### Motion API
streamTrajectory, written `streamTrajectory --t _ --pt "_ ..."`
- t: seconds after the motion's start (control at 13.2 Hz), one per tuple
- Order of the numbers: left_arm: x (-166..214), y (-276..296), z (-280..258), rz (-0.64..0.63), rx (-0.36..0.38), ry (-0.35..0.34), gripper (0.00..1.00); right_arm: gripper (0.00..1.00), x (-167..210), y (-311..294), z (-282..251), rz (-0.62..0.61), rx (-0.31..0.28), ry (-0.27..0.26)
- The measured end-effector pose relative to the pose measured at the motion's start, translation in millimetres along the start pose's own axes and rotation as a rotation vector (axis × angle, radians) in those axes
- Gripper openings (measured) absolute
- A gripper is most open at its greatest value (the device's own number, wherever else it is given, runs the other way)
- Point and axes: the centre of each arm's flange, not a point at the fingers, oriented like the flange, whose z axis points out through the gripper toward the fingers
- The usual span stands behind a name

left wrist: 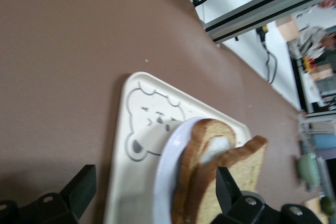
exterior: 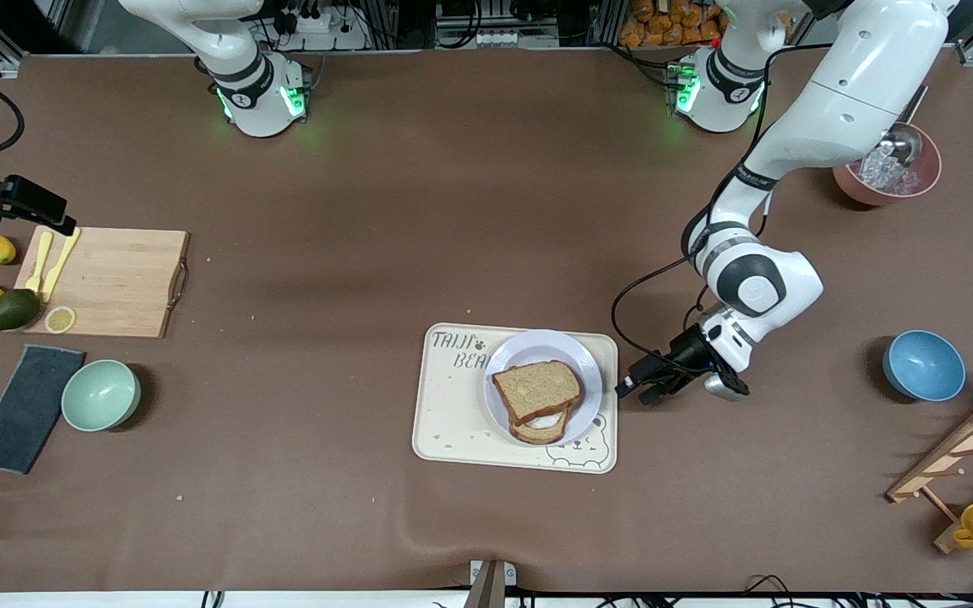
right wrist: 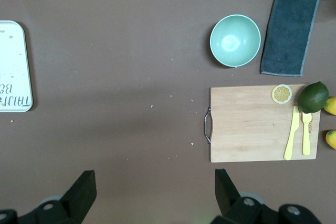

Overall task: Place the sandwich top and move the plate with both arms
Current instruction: 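Open the left gripper and draw it back from the plate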

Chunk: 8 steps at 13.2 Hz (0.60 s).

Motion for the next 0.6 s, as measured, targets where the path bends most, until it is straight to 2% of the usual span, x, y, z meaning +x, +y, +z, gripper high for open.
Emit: streamTrajectory --t 0.15,0.45,0.6 --pt "6.1 -13.0 -8.4 0.083 0.074 -0.013 1.00 1.00 0.1 0.0 -0.1 0.000 0.000 0.001" --pt "26.7 -44.9 -37.8 0.192 0.168 -0.024 1.00 1.00 0.2 0.0 -0.2 0.000 0.000 0.002" --pt "36.8 -60.2 -57.6 0.279 0.217 -0.052 1.00 1.00 0.2 0.0 -0.2 0.000 0.000 0.002"
